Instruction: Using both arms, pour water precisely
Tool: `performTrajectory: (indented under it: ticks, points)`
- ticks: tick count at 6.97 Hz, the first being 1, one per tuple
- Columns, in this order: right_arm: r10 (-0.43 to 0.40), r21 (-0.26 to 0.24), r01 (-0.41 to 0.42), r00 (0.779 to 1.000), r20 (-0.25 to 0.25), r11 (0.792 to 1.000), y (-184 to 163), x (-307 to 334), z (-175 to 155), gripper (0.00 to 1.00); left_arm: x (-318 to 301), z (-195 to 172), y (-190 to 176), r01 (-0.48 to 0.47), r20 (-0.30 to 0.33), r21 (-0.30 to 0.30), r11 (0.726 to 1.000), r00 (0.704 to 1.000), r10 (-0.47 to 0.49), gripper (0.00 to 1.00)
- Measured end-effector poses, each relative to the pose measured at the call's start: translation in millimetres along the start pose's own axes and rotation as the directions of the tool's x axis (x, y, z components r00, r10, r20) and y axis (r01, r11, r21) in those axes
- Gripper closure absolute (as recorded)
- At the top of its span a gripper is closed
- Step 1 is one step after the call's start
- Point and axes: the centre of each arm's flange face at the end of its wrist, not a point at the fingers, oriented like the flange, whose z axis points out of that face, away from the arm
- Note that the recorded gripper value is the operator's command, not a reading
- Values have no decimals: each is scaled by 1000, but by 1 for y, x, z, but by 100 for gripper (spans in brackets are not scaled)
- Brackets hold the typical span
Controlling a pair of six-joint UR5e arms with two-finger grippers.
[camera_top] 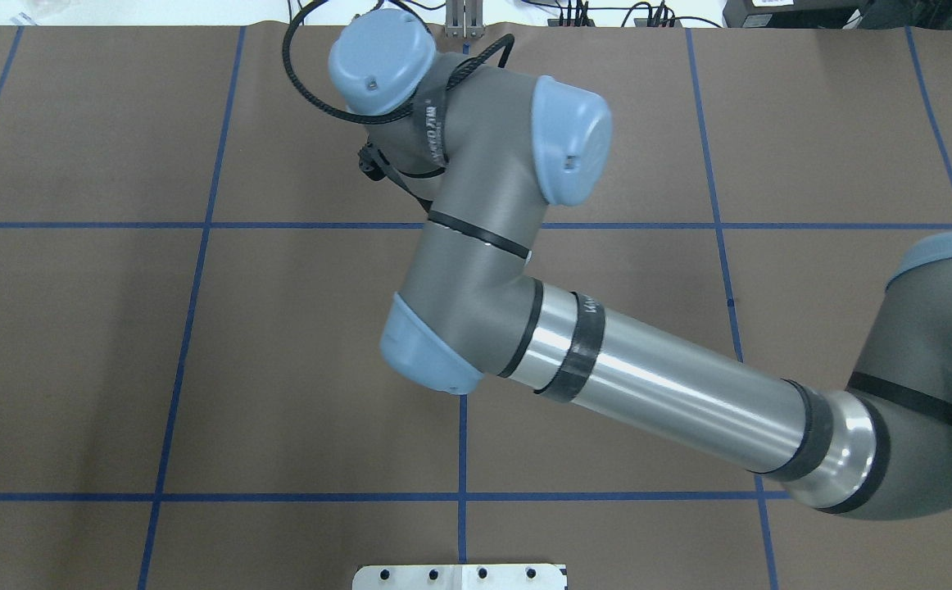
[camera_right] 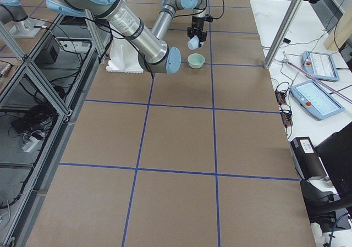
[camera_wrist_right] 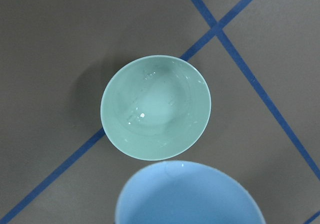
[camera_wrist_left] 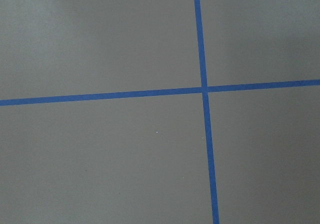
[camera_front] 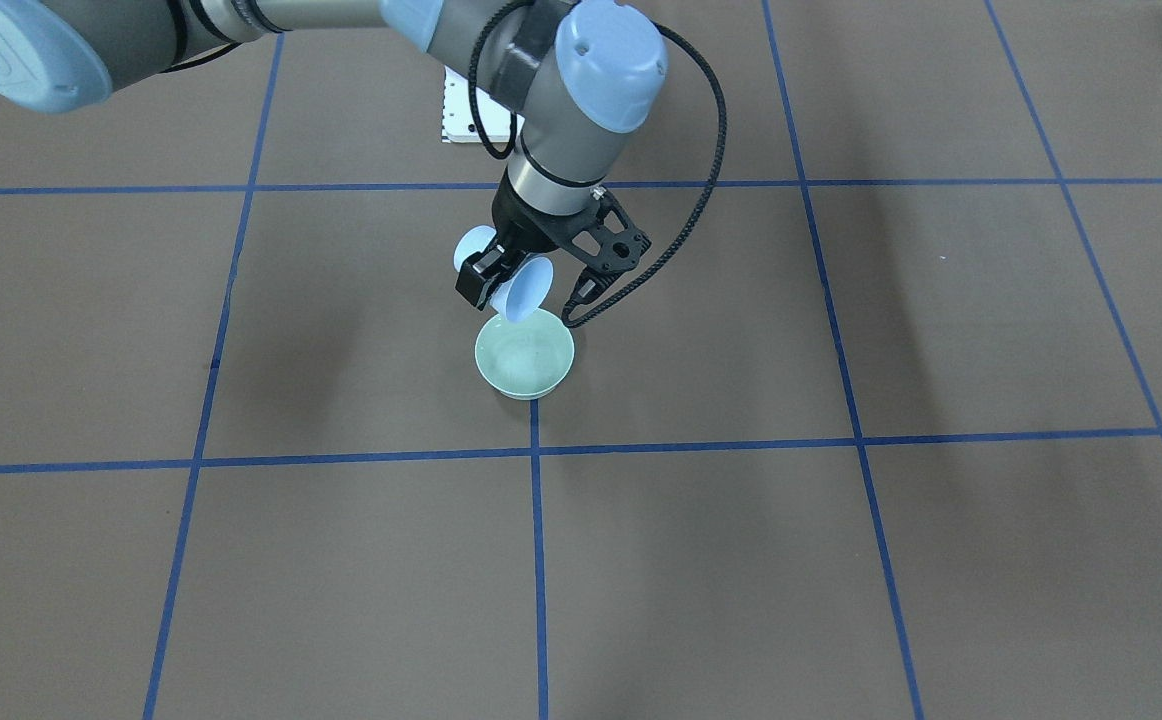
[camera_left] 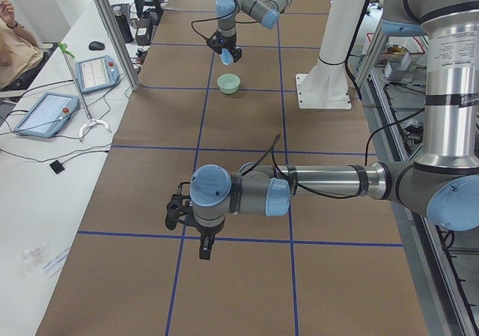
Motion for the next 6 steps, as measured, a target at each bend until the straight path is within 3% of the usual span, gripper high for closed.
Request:
performTrajectory:
  ticks: [1, 2, 4, 6]
  points:
    - [23, 109, -25, 1000, 18, 994, 19, 24, 1, 100, 0, 0, 1, 25, 0, 2, 1000, 1000, -25, 0]
    - [67, 219, -76, 997, 46, 973, 43, 48, 2, 100, 0, 1, 2, 35, 0, 5, 999, 999, -35, 0]
    - [170, 409, -219, 973, 153, 886, 90, 82, 19, 100, 1, 1, 2, 32, 0, 9, 999, 999, -32, 0]
    - [252, 517, -338, 940, 232, 787, 137, 124, 45, 100, 2, 0, 1, 28, 0, 10, 1000, 1000, -28, 0]
